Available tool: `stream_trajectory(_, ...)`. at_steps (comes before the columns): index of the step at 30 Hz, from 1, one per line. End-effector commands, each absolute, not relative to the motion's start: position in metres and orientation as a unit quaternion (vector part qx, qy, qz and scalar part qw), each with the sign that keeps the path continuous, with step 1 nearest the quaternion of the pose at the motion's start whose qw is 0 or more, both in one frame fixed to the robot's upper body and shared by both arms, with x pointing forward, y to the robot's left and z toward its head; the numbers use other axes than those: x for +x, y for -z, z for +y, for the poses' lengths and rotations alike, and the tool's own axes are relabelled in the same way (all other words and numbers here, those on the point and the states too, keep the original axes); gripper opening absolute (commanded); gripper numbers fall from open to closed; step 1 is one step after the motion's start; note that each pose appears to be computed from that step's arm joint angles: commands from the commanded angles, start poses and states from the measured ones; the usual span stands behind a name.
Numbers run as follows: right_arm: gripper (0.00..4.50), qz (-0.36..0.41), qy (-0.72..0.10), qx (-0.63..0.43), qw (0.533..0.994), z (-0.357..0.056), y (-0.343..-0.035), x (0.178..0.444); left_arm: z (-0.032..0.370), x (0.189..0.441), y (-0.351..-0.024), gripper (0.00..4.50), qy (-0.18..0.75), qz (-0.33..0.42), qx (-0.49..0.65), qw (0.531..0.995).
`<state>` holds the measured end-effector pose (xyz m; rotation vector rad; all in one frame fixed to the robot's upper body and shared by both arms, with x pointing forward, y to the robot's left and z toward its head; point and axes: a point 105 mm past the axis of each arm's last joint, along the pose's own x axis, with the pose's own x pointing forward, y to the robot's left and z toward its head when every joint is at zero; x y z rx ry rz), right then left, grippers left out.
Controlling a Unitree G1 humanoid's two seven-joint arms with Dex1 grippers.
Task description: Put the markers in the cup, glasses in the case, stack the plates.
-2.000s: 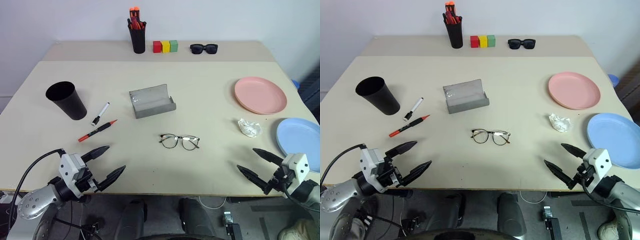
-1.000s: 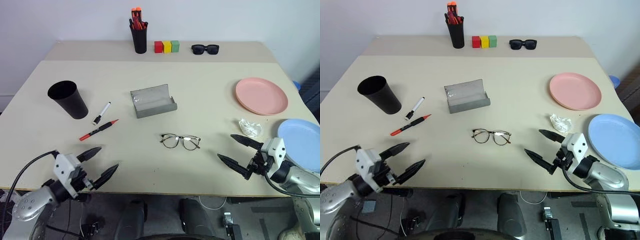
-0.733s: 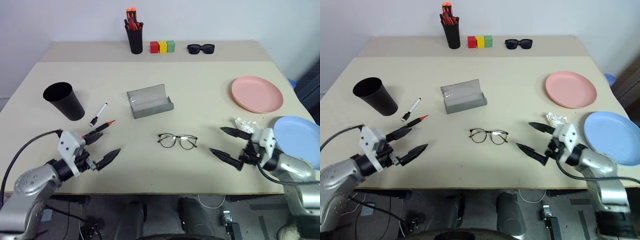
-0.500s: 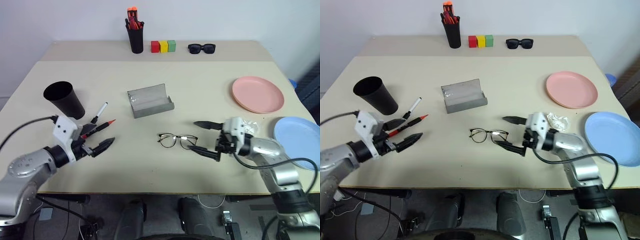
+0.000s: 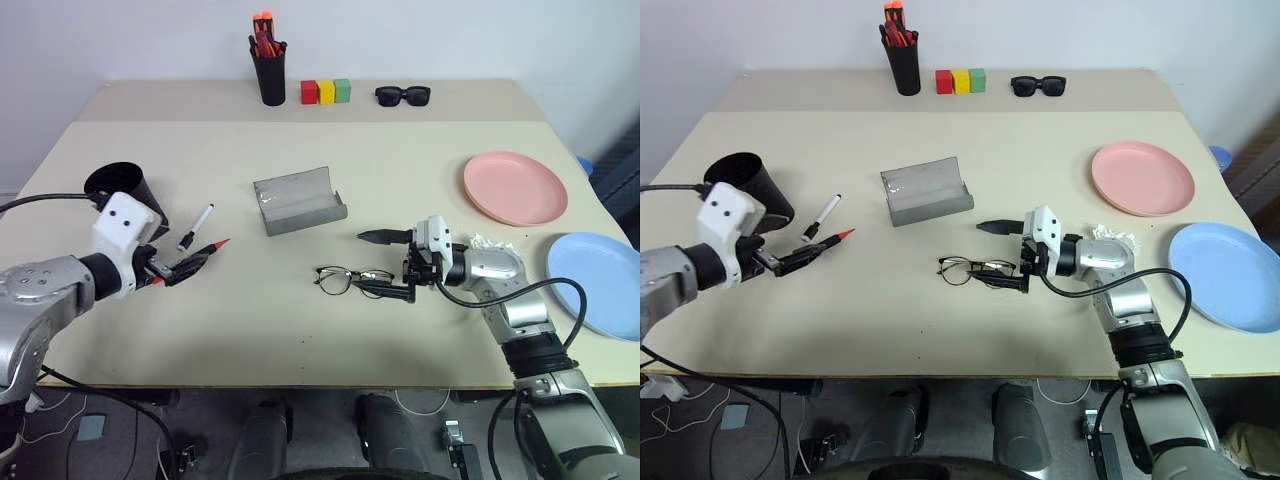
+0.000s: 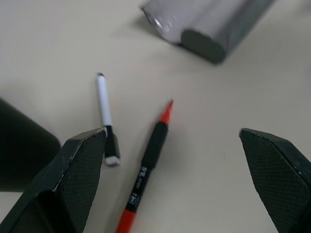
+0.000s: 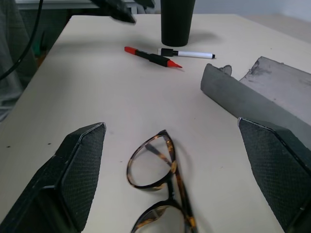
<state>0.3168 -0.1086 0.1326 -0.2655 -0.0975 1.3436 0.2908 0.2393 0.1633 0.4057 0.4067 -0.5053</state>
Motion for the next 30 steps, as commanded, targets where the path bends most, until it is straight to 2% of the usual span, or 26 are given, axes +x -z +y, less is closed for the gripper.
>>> stream_trajectory(1,4.46,-0.077,-0.619,-0.135,0.77,-0.106,-0.146,0.321,0.247,0.298,-0.157,4.49,0.234,0.245,0.224,0.914)
stream_trajectory(12,4.46,-0.1,-0.609,-0.139,0.774,-0.1,-0.155,0.319,0.246,0.323,-0.152,4.49,0.25,0.316,0.222,0.888)
stream_trajectory(18,4.46,-0.107,-0.603,-0.143,0.777,-0.098,-0.166,0.319,0.234,0.328,-0.134,4.49,0.276,0.38,0.2,0.86)
stream_trajectory(21,4.5,-0.111,-0.598,-0.142,0.781,-0.097,-0.172,0.319,0.234,0.328,-0.126,3.67,0.273,0.399,0.213,0.849)
stream_trajectory(28,4.5,-0.109,-0.591,-0.14,0.787,-0.098,-0.175,0.316,0.23,0.326,-0.119,0.1,0.275,0.406,0.239,0.838)
stream_trajectory(30,4.5,-0.108,-0.59,-0.14,0.788,-0.098,-0.175,0.316,0.228,0.327,-0.124,0.1,0.282,0.39,0.245,0.841)
